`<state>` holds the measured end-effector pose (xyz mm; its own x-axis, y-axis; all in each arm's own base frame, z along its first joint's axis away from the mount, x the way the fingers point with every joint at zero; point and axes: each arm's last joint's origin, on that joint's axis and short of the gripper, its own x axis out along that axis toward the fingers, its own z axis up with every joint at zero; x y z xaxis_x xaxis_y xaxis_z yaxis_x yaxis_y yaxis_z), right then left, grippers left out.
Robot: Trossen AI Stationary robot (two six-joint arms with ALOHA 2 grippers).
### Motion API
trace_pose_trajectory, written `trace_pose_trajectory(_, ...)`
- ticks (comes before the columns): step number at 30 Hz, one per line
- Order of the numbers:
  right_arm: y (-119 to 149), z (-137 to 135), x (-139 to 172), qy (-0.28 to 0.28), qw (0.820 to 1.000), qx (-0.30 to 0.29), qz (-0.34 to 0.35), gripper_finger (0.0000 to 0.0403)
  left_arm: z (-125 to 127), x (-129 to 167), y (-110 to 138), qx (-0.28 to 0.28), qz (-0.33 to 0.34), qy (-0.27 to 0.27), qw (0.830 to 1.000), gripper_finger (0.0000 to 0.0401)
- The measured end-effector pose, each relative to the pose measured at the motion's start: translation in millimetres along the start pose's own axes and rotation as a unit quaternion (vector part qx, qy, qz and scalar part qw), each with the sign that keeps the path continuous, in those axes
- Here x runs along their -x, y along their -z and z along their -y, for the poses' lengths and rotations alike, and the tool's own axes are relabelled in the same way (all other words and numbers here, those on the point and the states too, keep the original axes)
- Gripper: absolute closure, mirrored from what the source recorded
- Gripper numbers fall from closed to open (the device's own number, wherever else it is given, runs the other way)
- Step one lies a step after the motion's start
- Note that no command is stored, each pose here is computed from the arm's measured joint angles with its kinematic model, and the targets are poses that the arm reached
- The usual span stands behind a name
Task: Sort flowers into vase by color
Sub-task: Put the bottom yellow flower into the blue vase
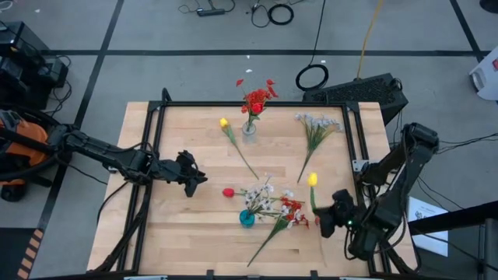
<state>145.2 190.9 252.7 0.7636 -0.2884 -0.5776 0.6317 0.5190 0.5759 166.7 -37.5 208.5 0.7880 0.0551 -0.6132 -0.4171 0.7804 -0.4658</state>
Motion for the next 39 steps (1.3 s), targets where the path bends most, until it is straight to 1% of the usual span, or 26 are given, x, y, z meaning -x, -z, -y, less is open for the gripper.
trace_pose_trajectory(2, -8, -3, 4, -0.032, 0.998, 0.038, 0.049, 0.0402, 0, 0, 0, -0.015, 0.0, 0.0, 1.0, 0.0278)
trace_pose_trajectory(4, -13, -5, 4, -0.032, 0.996, 0.068, 0.042, 0.0402, 0, 0, 0, -0.027, 0.0, 0.0, 1.0, 0.0278)
trace_pose_trajectory(7, -16, -7, 3, -0.022, 0.998, 0.048, -0.017, 0.0402, 0, 0, 0, -0.034, 0.0, 0.0, 0.999, 0.0278)
trace_pose_trajectory(8, -17, -8, 2, -0.023, 0.999, 0.036, -0.022, 0.0402, 0, 0, 0, -0.034, 0.0, 0.0, 0.999, 0.0278)
trace_pose_trajectory(10, -17, -11, 3, -0.038, 0.999, 0.031, -0.012, 0.0402, 0, 0, 0, -0.035, 0.0, 0.0, 0.999, 0.0278)
trace_pose_trajectory(13, -16, -21, 5, -0.08, 0.994, 0.068, 0.029, 0.0403, 0, 0, 0, -0.036, -0.001, -0.001, 0.999, 0.0278)
trace_pose_trajectory(17, -17, -40, 10, -0.133, 0.979, 0.123, 0.095, 0.0403, 0, 0, 0, -0.036, 0.0, -0.001, 0.999, 0.0278)
trace_pose_trajectory(19, -19, -50, 14, -0.153, 0.969, 0.154, 0.117, 0.0403, 0, 0, 0, -0.044, 0.0, -0.001, 0.999, 0.0278)
trace_pose_trajectory(24, -26, -73, 25, -0.195, 0.945, 0.2, 0.168, 0.0403, 0, 0, 0, -0.045, 0.0, -0.001, 0.999, 0.0278)
trace_pose_trajectory(27, -32, -83, 33, -0.221, 0.934, 0.208, 0.188, 0.0402, 0, 0, 0, -0.045, 0.001, -0.001, 0.999, 0.0278)
trace_pose_trajectory(32, -34, -96, 37, -0.245, 0.917, 0.225, 0.221, 0.0402, 0, 0, 0, -0.047, 0.001, -0.001, 0.999, 0.0278)
trace_pose_trajectory(39, -23, -113, 12, -0.277, 0.9, 0.228, 0.246, 0.0402, 0, 0, 0, -0.049, 0.001, -0.002, 0.999, 0.0278)
